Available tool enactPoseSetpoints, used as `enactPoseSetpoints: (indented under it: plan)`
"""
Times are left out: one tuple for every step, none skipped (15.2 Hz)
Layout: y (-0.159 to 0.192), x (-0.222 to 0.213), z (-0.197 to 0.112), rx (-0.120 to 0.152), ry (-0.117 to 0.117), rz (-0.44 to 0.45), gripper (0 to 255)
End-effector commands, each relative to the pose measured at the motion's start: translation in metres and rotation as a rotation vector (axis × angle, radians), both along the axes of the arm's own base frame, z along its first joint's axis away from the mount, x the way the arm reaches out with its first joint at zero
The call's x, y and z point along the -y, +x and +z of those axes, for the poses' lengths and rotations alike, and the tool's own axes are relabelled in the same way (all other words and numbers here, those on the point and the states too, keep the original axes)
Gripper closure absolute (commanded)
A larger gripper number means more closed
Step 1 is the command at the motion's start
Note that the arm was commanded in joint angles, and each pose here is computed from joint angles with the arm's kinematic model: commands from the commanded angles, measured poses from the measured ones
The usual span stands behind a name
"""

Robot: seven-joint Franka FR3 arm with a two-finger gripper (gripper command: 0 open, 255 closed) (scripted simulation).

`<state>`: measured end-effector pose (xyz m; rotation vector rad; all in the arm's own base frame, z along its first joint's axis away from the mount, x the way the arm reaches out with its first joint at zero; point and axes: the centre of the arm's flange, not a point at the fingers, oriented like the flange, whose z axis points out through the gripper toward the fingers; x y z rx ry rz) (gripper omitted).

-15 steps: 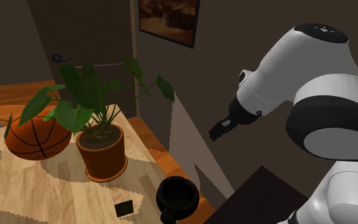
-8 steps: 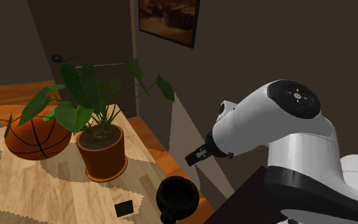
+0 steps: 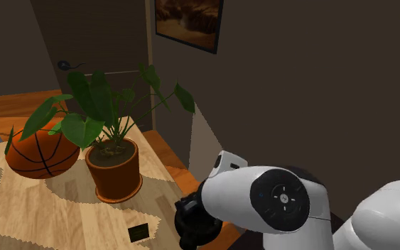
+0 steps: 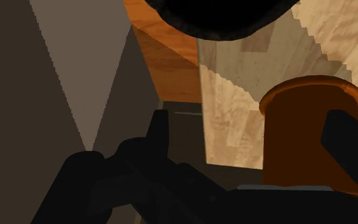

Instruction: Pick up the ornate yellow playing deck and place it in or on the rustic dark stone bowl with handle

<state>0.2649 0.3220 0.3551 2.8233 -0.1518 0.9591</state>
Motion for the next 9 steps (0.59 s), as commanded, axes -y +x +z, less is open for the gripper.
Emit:
enactPoseSetpoints:
  plan:
    - [0.003, -0.020, -0.021, 0.033, 0.003, -0.012, 0]
    - [0.005, -0.030, -0.031, 0.050, 0.002, -0.018, 0]
    - [0.007, -0.040, -0.040, 0.066, 0.002, -0.023, 0]
    - [0.010, -0.051, -0.050, 0.083, 0.001, -0.029, 0]
    - [0.012, -0.061, -0.060, 0.100, 0.000, -0.035, 0]
    - [0.015, -0.071, -0.069, 0.117, 0.000, -0.040, 0]
    - [0.018, -0.082, -0.079, 0.133, -0.001, -0.046, 0]
    - [0.022, -0.092, -0.088, 0.150, -0.002, -0.052, 0]
    - [0.025, -0.102, -0.098, 0.167, -0.002, -0.058, 0]
